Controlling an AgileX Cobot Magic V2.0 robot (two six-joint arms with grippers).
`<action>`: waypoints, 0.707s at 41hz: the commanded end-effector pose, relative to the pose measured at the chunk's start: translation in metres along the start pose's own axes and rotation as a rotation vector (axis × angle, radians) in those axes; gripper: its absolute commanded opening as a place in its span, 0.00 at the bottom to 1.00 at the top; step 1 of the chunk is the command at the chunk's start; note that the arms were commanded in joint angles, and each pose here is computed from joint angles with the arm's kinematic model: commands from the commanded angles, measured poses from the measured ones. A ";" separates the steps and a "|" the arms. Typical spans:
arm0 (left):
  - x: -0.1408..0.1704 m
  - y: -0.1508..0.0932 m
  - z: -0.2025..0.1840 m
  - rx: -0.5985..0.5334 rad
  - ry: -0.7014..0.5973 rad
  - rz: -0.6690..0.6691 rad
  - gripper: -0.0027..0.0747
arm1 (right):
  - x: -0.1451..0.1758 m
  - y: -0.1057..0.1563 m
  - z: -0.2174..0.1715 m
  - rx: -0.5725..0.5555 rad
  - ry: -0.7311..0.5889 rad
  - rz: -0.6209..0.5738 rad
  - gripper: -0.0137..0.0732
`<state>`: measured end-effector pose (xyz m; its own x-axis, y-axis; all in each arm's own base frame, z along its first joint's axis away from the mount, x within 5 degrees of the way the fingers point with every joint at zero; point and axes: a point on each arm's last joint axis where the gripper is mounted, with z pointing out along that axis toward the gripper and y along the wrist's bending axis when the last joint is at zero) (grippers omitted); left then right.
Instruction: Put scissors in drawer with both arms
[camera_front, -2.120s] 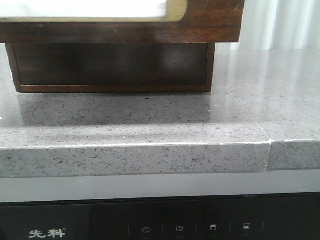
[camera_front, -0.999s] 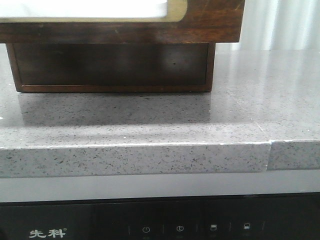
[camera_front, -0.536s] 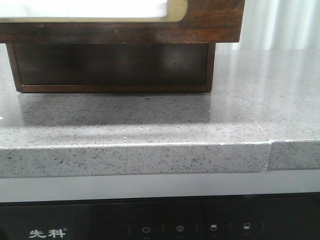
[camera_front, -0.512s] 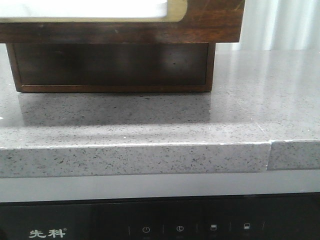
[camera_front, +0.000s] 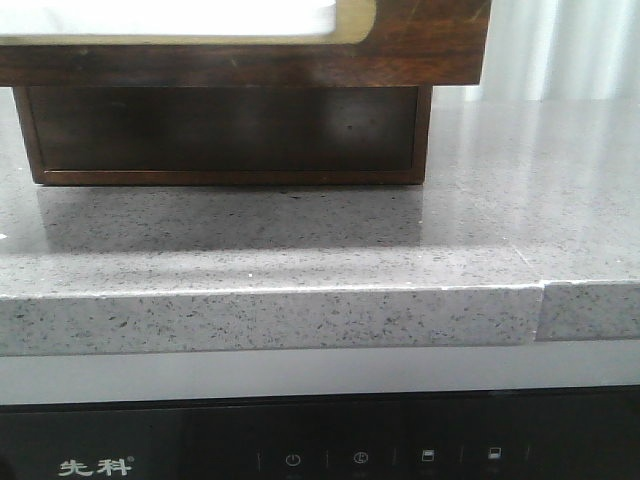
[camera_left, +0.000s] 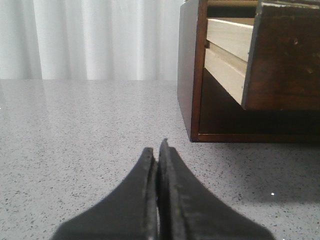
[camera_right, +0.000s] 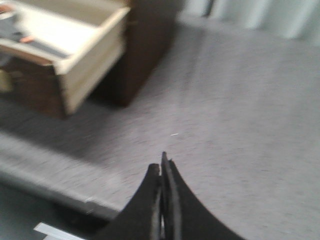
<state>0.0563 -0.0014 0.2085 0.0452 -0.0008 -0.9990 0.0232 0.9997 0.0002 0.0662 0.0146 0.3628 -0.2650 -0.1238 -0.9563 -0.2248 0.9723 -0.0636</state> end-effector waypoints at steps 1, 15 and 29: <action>-0.001 0.000 -0.001 0.003 -0.084 -0.012 0.01 | 0.008 -0.006 -0.005 0.115 -0.178 0.009 0.03; -0.001 0.000 -0.001 0.003 -0.084 -0.012 0.01 | 0.094 -0.005 0.006 0.252 -0.359 0.013 0.03; -0.001 0.000 -0.001 0.003 -0.084 -0.012 0.01 | 0.142 -0.003 0.025 0.254 -0.450 0.006 0.03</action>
<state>0.0563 -0.0014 0.2085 0.0452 -0.0008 -0.9990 0.0232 0.9997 0.0002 0.0553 -0.0005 0.2089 0.0225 -0.0669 -0.9975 0.0136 0.9977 -0.0666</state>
